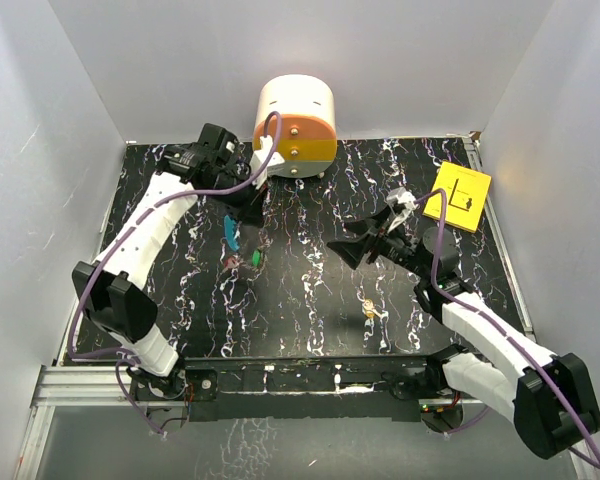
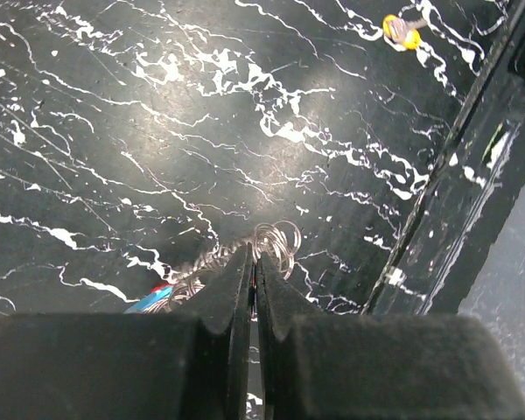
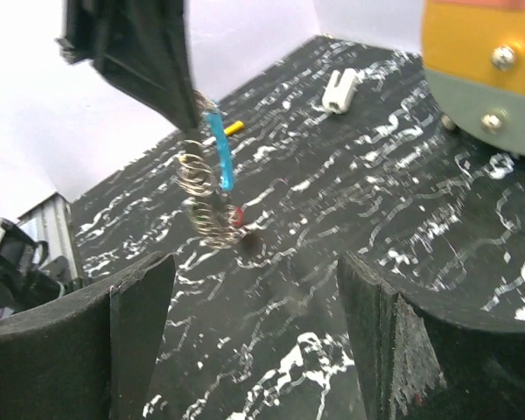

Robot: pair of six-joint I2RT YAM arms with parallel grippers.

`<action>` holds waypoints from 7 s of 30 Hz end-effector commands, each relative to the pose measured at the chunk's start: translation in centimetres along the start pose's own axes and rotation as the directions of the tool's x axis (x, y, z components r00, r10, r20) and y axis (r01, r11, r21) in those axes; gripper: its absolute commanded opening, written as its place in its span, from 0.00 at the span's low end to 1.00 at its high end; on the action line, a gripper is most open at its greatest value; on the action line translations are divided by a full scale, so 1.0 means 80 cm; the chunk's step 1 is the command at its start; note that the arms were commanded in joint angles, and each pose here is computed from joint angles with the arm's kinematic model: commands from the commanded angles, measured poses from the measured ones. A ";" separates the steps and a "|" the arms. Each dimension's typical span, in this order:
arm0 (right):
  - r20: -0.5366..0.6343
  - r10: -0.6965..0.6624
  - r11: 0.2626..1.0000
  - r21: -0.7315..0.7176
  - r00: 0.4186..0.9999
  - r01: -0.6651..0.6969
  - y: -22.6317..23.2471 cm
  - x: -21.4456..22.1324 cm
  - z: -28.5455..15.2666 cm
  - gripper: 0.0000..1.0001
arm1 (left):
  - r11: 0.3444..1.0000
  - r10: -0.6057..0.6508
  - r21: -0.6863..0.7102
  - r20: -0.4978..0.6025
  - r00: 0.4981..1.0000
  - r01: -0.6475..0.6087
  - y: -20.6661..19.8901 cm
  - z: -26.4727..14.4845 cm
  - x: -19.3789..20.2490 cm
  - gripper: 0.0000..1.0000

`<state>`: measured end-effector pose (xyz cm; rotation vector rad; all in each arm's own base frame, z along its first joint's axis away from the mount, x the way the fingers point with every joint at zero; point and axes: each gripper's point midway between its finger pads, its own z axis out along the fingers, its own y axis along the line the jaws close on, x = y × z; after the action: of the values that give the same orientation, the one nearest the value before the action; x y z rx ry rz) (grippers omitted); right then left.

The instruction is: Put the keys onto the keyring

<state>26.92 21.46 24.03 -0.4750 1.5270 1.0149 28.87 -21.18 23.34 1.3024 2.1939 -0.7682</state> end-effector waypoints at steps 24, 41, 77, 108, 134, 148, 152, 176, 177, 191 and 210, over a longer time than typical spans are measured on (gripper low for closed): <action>-0.096 -0.083 0.996 0.013 0.992 0.085 0.100 -0.013 0.080 0.53 | 0.663 -0.742 -0.276 -0.122 0.659 0.696 0.003 0.040 0.033 0.00; -0.184 0.001 0.915 0.397 0.983 0.073 0.093 0.035 0.129 0.39 | 0.474 -0.874 -0.292 -0.040 0.485 0.830 0.035 0.048 0.013 0.00; -0.136 0.084 0.647 0.761 0.987 0.050 -0.080 0.031 -0.014 0.50 | 0.280 -0.959 -0.103 -0.071 0.274 0.954 0.006 0.025 0.011 0.00; -0.178 0.706 0.322 0.943 0.685 -0.087 -0.066 0.222 -0.130 0.36 | 0.256 -0.965 -0.069 -0.081 0.250 0.964 0.032 0.024 -0.006 0.00; -0.144 0.745 0.284 0.952 0.651 -0.114 -0.075 0.249 -0.136 0.27 | 0.226 -0.970 -0.054 -0.099 0.220 0.973 0.029 0.030 -0.004 0.00; -0.145 0.721 0.307 0.944 0.678 -0.124 -0.076 0.230 -0.127 0.08 | 0.212 -0.974 -0.051 -0.094 0.207 0.976 0.031 0.033 -0.005 0.00; -0.157 0.701 0.375 0.911 0.696 -0.172 -0.064 0.197 -0.109 0.08 | 0.196 -0.978 -0.054 -0.079 0.192 0.979 0.035 0.035 -0.007 0.00; -0.256 0.288 0.934 0.285 0.923 -0.213 0.057 0.070 0.112 0.08 | -0.013 -0.997 -0.072 -0.079 -0.018 0.997 0.015 0.064 -0.003 0.00; -0.244 0.281 0.937 0.277 0.928 -0.211 0.058 0.066 0.118 0.08 | -0.018 -0.997 -0.075 -0.073 -0.024 0.997 0.016 0.064 -0.002 0.00; -0.145 0.163 0.956 0.266 0.976 -0.120 0.083 0.015 0.173 0.08 | -0.085 -0.996 -0.106 0.014 -0.084 0.991 0.024 0.065 0.009 0.00; -0.301 0.049 0.895 0.436 0.952 0.092 0.070 0.042 0.124 0.08 | -0.077 -0.996 -0.125 0.057 -0.070 0.989 0.025 0.063 0.023 0.00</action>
<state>27.84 35.69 20.88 -0.3906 2.0115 0.5892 30.96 -22.95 16.07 -0.8497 2.9913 -0.9522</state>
